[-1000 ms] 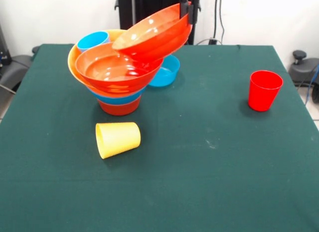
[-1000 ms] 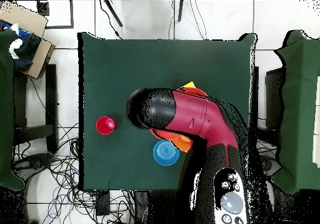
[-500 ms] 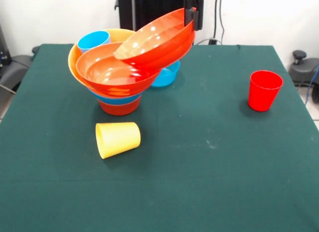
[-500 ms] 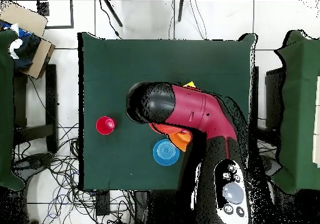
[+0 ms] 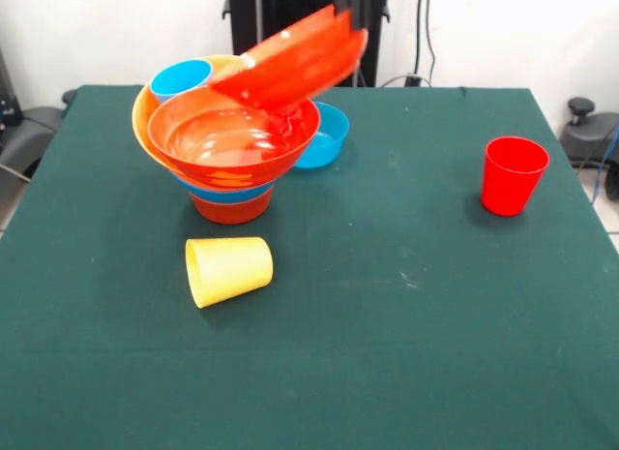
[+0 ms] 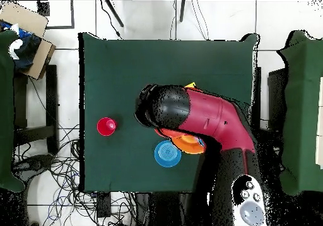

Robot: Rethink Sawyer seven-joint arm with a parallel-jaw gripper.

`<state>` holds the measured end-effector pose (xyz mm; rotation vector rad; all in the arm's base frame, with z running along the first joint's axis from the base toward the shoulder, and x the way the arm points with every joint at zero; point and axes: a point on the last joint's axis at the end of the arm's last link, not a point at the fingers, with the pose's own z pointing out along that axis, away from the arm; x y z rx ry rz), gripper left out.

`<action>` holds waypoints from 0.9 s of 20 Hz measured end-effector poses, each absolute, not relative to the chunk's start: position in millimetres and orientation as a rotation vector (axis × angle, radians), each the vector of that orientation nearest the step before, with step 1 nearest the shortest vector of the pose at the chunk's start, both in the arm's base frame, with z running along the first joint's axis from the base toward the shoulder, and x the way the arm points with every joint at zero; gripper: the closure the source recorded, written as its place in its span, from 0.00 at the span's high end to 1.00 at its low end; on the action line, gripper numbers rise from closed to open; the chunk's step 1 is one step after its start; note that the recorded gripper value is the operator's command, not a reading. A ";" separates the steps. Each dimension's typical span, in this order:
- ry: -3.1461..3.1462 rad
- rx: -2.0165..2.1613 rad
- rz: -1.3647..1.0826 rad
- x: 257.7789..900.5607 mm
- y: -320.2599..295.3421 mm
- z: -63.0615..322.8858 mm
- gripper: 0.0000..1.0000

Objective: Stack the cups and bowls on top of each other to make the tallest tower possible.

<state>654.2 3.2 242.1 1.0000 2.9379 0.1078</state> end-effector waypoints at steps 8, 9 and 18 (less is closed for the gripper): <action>2.880 1.057 0.075 626.1 -32.5 284.0 0.00; 2.877 1.061 0.071 623.3 -35.7 285.7 0.00; 2.887 1.056 0.028 607.5 -53.0 282.9 1.00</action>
